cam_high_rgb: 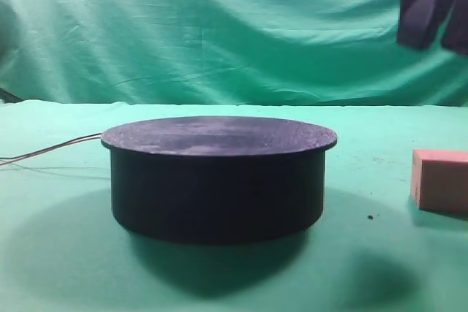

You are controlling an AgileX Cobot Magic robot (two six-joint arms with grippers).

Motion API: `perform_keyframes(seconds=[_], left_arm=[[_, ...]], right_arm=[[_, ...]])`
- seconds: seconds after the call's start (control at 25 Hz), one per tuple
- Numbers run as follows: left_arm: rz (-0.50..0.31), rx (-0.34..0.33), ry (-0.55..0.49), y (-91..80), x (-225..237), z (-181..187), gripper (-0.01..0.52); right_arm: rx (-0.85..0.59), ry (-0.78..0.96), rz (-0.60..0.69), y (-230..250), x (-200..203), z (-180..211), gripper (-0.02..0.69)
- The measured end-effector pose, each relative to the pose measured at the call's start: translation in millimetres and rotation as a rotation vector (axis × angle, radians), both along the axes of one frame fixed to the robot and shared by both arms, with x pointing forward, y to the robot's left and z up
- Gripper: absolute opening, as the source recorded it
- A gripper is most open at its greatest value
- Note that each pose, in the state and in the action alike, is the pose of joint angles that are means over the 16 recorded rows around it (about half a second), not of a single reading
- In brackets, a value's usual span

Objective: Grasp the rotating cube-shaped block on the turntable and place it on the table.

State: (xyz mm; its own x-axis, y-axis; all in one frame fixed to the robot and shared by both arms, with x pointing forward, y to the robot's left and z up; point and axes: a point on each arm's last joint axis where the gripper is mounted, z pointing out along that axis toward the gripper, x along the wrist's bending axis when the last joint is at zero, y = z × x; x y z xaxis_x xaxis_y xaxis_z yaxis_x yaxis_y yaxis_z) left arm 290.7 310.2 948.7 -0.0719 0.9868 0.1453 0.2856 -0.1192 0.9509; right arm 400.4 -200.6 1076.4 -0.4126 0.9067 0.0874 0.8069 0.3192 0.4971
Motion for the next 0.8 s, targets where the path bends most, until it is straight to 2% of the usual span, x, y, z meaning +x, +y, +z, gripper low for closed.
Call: perform_keyframes(seconds=[0.12,0.4,0.8], left_arm=[[0.000,0.000,0.000,0.0,0.0,0.0,0.000],[0.000,0.000,0.000,0.0,0.0,0.0,0.000],[0.000,0.000,0.000,0.0,0.0,0.0,0.000]], right_arm=[[0.043,-0.070,-0.009,-13.5,-22.2,10.6,0.007],[0.146,-0.236,-0.016,-37.3,-62.3,17.1,0.000],[0.186,-0.390,0.029,-48.4,-80.4,15.9,0.000]])
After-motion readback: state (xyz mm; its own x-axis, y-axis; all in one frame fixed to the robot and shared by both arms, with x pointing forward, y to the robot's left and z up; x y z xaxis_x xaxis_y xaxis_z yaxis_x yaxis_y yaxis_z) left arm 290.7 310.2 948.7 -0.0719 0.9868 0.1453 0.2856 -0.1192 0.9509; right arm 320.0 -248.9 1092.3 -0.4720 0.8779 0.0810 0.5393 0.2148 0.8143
